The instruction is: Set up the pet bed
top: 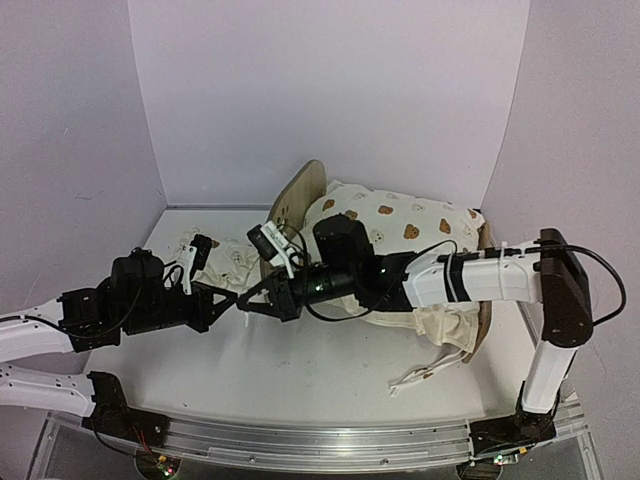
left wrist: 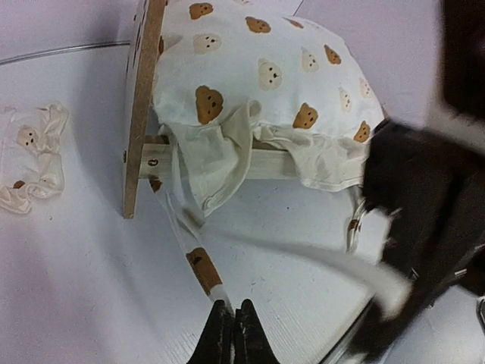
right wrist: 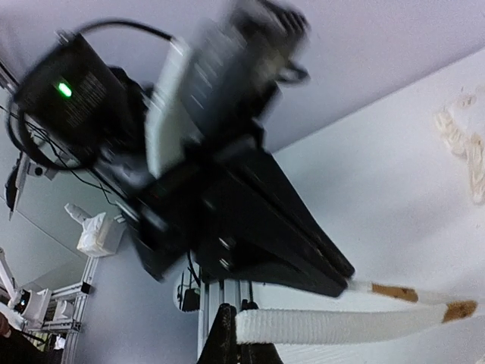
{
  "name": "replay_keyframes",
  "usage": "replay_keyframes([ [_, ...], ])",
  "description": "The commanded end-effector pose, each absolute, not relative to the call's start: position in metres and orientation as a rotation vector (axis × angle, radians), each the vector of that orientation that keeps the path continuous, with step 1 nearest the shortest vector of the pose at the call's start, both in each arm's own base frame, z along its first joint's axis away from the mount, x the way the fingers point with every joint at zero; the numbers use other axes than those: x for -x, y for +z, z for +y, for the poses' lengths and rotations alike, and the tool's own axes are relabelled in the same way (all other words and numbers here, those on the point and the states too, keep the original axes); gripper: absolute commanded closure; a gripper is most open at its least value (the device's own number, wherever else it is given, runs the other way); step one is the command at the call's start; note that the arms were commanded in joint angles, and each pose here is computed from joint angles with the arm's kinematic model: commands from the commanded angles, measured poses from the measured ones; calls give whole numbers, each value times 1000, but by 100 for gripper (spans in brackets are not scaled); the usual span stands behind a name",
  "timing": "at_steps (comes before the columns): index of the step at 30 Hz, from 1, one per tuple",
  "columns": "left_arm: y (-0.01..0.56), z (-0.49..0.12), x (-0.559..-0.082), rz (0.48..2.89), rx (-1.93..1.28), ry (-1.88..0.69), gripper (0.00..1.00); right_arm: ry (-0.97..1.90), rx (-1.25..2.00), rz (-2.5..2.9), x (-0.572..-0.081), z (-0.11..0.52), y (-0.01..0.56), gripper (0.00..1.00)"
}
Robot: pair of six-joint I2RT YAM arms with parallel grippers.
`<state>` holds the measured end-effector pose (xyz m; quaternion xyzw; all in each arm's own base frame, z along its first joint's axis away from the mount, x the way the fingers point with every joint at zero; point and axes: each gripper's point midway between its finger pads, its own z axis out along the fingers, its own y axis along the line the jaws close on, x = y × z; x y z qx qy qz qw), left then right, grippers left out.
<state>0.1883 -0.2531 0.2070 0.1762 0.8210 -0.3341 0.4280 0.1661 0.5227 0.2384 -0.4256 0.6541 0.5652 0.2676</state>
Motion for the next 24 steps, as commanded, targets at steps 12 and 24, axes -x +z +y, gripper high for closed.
replay_keyframes([
  [12,284,-280,-192,1843,-517,-945,100,1327,1058,1935,-171,501,127,100],
  [24,194,-268,-192,2111,-481,-820,100,1281,834,1818,-195,483,225,100],
])
